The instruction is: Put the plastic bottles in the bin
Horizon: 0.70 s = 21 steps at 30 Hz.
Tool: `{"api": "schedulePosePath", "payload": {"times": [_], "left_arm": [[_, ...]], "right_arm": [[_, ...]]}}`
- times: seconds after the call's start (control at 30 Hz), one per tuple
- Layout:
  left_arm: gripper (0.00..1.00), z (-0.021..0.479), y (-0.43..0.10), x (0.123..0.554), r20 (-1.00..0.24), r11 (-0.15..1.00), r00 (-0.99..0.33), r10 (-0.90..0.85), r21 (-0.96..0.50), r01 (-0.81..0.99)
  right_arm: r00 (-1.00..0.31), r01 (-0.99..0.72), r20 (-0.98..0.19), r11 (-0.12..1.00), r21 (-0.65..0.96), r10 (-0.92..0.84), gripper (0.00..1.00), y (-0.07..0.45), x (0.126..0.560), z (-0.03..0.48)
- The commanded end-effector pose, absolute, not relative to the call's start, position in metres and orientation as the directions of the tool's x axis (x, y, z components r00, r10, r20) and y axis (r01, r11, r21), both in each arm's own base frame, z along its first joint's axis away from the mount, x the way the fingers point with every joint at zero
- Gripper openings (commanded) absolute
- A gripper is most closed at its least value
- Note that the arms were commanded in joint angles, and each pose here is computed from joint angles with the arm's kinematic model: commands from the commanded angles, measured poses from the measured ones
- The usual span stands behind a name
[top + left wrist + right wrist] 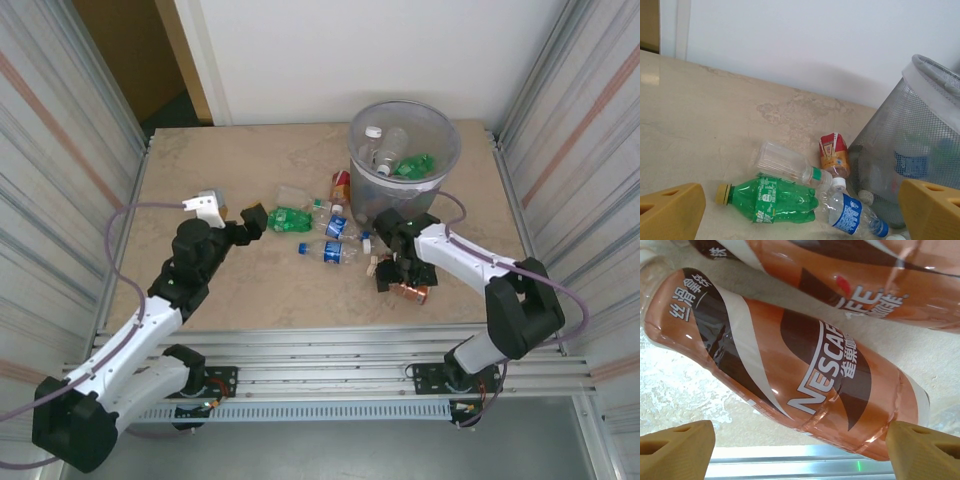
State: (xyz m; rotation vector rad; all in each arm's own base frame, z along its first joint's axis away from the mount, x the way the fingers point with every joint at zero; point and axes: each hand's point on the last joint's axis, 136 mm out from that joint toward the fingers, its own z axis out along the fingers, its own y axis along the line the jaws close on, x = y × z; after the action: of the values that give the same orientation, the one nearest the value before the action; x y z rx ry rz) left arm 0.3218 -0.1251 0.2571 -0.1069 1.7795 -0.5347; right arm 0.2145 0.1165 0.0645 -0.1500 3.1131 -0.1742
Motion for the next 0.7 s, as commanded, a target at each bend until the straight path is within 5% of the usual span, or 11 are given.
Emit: {"api": "schedulePosePath", "payload": {"times": [0.0,0.67], "left_arm": [[0.99,0.257,-0.121,0.320,-0.888,0.884,-0.277,-0.367,-0.426,0.193],[0.99,0.259,-0.116,0.318,-0.885,0.882,-0.272,-0.377,-0.433,0.185]], "right_arm": [[-0.986,-0.161,0.050,0.982,-0.101,-0.156,0.85,0.129,0.208,0.054],[-0.953,-0.283,-0.061,0.946,-0.159,-0.296,0.94,0.155,0.238,0.053]]}}
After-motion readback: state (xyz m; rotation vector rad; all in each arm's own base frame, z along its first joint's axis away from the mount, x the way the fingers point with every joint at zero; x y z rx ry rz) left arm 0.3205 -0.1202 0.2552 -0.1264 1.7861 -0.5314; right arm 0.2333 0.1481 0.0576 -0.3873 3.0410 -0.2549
